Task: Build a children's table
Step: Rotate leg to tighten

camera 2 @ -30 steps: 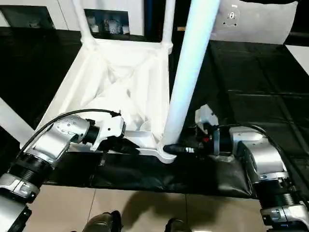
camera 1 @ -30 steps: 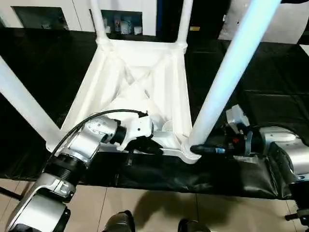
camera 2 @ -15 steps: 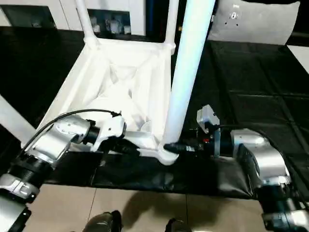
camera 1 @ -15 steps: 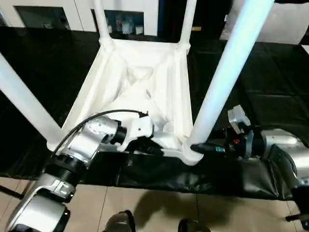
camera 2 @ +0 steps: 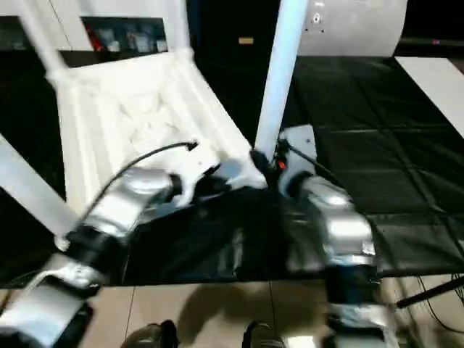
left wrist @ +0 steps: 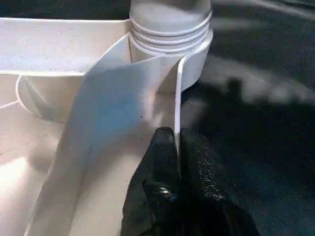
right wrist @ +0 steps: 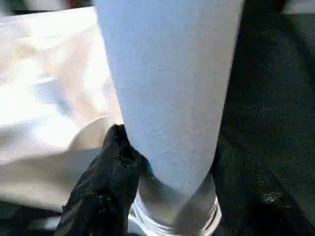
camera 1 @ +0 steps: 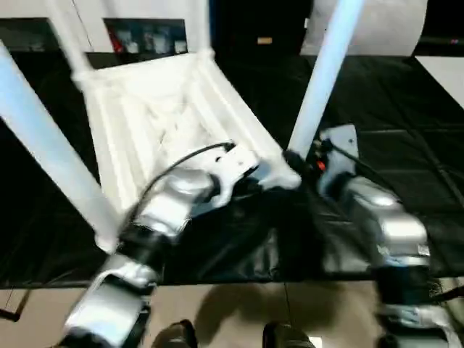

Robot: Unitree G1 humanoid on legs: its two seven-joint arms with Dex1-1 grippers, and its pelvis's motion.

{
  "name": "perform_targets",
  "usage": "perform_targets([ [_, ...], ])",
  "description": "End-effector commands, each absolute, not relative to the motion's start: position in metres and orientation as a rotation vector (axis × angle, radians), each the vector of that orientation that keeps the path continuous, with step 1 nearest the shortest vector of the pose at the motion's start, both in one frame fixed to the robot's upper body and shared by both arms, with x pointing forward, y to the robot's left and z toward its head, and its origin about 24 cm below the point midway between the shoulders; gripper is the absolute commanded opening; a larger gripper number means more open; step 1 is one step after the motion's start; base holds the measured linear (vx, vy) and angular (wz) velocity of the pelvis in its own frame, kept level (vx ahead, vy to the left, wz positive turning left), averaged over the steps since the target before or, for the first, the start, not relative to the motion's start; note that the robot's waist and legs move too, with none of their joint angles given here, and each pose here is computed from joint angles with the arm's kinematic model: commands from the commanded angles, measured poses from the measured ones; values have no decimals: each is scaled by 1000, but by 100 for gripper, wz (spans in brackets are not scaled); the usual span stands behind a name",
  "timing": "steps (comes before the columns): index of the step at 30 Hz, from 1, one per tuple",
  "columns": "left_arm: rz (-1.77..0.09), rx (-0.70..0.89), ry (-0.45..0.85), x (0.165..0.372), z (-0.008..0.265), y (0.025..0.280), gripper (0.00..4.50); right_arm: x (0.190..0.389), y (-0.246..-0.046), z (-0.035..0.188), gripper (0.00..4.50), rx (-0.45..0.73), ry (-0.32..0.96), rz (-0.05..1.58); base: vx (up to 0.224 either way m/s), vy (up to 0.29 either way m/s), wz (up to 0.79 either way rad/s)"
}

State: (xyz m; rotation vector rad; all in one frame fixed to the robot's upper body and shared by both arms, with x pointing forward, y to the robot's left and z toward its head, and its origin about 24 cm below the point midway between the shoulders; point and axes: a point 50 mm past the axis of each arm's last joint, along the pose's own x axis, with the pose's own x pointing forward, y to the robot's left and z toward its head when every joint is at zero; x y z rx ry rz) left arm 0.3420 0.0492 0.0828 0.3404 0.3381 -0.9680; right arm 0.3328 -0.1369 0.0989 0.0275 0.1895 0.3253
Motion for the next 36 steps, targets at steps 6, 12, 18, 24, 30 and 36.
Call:
perform_targets([
  [6,-996,309,230,341,100,30,0,327,-108,88,268,3,188,398,9,-1,0],
  [12,-1048,351,256,338,94,44,0,326,-131,92,317,4,144,438,0,0,0],
  [18,-1108,410,267,335,87,60,0,325,-159,96,363,-44,145,516,0,0,0],
  [24,-1296,503,287,325,81,83,0,312,-180,108,372,-190,120,867,0,0,0],
  [30,-1496,534,266,311,81,94,0,302,-184,106,372,-239,150,1142,0,0,0],
  [36,-1624,572,290,304,79,100,0,292,-186,103,312,-194,240,1360,0,0,0],
])
